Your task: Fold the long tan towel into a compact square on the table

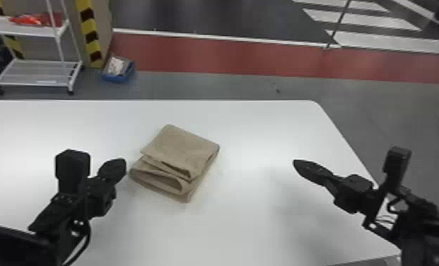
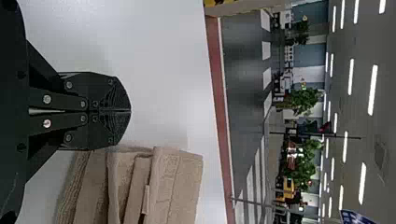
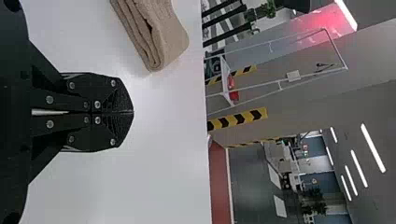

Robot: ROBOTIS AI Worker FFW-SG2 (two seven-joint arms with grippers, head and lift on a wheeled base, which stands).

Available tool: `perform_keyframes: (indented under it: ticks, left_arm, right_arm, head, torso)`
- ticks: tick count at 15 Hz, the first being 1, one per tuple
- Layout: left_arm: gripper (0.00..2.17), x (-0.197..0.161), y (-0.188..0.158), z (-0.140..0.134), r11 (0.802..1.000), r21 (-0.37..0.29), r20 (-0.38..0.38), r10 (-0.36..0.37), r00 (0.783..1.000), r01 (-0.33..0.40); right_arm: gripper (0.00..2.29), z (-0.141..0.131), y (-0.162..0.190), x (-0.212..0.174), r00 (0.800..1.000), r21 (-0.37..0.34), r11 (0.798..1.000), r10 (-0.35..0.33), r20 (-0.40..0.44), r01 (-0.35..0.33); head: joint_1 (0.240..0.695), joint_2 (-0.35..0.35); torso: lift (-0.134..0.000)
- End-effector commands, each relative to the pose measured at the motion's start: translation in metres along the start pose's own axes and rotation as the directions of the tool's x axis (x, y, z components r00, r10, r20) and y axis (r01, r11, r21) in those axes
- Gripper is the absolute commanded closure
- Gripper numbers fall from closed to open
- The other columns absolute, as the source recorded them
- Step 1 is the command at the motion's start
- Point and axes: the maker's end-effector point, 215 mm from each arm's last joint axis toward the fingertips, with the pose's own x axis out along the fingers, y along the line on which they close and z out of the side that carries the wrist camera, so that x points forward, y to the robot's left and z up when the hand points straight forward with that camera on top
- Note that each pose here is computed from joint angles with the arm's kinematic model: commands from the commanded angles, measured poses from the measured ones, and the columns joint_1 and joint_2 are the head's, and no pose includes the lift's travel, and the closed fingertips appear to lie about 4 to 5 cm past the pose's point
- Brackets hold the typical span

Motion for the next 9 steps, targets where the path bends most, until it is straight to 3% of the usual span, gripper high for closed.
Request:
perform_keyframes:
  ticks: [1,4,9]
  left_arm:
    - [2.14,-0.001,0.003,-0.005,1.000,-0.003,-0.012,-0.001,1.000,0.001]
    - [2.14,-0.008,-0.006,-0.018,0.999,-0.023,-0.036,-0.025,0.999,0.024]
    - [2.14,-0.024,-0.035,-0.007,0.994,-0.071,-0.014,-0.083,0.996,0.082]
  right_arm:
    - [2.22,0.002,0.002,0.000,1.000,0.001,1.000,0.004,0.004,-0.004]
    - [2.22,0.009,0.005,0.005,1.000,-0.004,1.000,0.013,0.011,-0.013]
    - [2.22,0.006,-0.001,0.012,1.000,0.006,1.000,0.012,0.017,-0.012]
  head:
    - [0.695,-0.168]
    - [0.695,-0.163]
    - [0.695,-0.173]
  torso:
    - [-0.125]
    - [-0.125]
    - [-0.125]
